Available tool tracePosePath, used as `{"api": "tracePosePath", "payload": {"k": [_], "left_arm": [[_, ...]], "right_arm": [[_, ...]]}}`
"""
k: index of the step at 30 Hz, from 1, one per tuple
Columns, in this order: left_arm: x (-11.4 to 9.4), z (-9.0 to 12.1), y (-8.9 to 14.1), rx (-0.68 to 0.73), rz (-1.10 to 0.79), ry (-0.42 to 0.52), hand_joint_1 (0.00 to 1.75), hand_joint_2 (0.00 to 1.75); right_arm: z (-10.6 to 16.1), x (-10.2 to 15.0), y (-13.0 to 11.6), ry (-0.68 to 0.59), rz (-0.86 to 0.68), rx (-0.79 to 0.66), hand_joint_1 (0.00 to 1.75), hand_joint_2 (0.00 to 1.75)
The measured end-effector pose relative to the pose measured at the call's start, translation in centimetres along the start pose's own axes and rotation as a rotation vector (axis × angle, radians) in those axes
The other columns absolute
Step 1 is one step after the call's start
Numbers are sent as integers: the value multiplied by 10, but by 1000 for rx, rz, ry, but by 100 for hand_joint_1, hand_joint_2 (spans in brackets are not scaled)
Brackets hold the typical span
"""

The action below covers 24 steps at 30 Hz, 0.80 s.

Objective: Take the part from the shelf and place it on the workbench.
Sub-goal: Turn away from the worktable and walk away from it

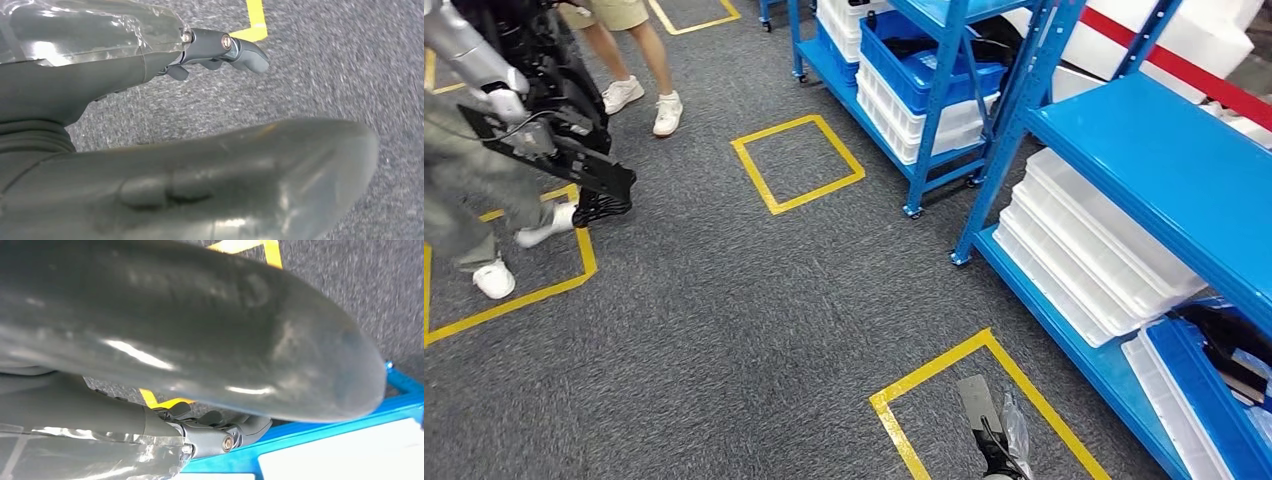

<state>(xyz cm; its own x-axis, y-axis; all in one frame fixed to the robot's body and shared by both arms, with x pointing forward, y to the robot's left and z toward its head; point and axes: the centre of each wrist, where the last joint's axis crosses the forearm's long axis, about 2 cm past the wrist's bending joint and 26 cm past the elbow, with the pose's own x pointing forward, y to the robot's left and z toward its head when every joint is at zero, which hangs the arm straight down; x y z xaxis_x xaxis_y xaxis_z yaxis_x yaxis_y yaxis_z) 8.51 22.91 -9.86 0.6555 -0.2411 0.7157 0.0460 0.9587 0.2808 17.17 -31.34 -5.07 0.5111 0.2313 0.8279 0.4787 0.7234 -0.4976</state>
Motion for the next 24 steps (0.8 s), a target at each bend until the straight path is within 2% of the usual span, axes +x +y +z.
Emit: {"api": "tracePosePath", "payload": {"k": [24], "left_arm": [[0,2,-2,10,-8,-6,0,0]], "right_arm": [[-1,2,1,11,-2,2,0,0]]}}
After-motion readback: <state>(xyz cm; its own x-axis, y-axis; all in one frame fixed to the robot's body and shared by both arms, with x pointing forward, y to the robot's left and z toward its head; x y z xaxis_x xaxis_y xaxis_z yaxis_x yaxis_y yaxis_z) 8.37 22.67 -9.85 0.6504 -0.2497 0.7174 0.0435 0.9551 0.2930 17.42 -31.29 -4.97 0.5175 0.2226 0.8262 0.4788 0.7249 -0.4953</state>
